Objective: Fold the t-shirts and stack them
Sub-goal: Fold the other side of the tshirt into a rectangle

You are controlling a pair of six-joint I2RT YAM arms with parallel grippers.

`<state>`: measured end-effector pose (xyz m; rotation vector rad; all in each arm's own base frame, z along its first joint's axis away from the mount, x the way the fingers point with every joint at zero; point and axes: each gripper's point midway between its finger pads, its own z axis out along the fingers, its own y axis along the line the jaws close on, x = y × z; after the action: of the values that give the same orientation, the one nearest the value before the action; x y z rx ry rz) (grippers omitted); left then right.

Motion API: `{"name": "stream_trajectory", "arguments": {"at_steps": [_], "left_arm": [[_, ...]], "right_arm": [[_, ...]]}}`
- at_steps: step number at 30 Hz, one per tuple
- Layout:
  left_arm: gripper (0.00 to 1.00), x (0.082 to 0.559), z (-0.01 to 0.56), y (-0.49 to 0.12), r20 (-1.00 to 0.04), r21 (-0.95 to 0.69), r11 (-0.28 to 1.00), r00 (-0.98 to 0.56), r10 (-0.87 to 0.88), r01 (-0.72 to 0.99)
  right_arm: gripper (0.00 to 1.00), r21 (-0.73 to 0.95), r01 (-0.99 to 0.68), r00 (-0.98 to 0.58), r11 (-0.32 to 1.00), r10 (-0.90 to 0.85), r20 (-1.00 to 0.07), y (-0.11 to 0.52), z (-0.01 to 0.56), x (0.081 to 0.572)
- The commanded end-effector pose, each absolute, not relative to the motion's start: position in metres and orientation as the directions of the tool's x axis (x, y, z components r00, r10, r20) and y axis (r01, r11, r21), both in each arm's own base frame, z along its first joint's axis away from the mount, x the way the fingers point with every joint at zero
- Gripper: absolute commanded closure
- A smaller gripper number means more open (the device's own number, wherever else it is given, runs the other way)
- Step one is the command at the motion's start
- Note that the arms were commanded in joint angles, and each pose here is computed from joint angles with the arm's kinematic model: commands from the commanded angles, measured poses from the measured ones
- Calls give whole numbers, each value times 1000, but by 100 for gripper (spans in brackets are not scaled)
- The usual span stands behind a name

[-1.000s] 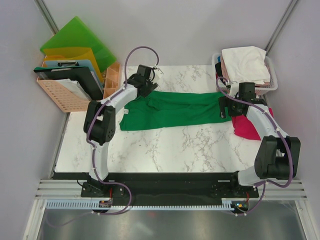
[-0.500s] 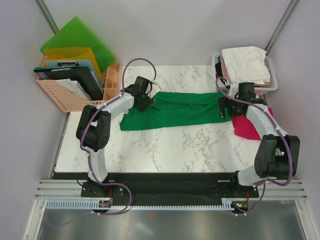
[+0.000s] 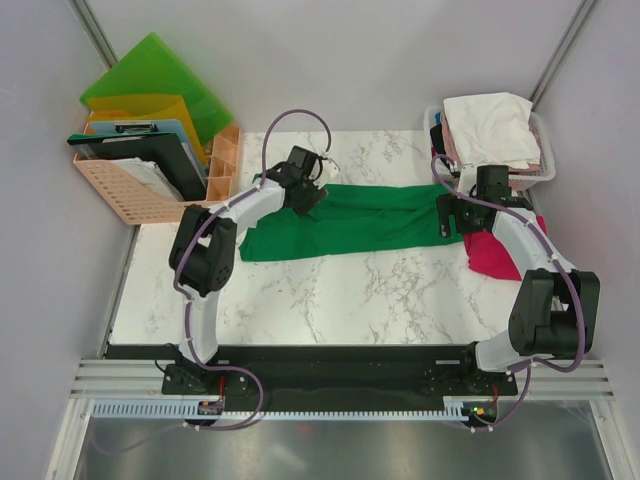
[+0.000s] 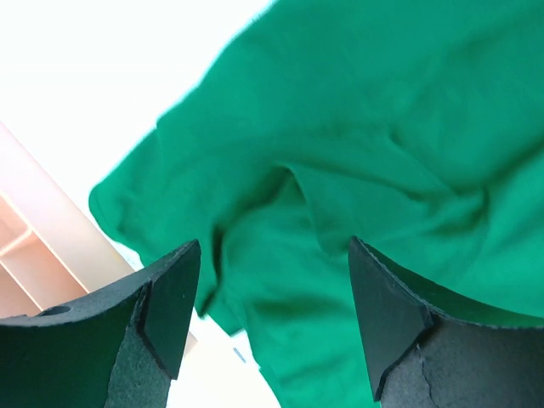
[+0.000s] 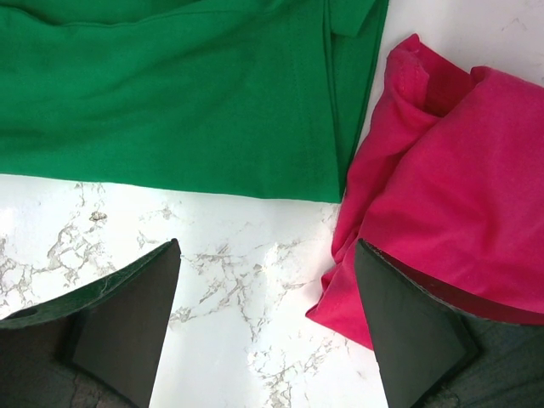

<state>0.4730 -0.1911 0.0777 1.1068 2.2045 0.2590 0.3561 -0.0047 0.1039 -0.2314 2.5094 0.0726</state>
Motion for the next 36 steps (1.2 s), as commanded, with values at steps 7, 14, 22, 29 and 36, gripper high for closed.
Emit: {"name": "stream_trajectory", "arguments": {"at_steps": [7,14,22,29,36], "left_arm": [[23,533,91,-177,-492,537,652,-429,757,535],[23,527,130,-165,-537,580,659,-383,752,479],[22,494,143,-154,-559,576,664,-362,746,478],[29,444,95,-180,-572,332,687,-441,691,647],[23,417,59,-192,-537,191,694,-518,666,694]], "right_arm": [[9,12,-203,-793,979,-158,-589,-2,105,354],[9,20,-211,-794,977,-159,-587,0,104,353],[9,26,-217,-795,976,-161,-585,1,103,353],[11,27,-215,-798,976,-160,-581,1,102,352],[11,35,-220,-799,975,-159,-580,3,102,353]]}}
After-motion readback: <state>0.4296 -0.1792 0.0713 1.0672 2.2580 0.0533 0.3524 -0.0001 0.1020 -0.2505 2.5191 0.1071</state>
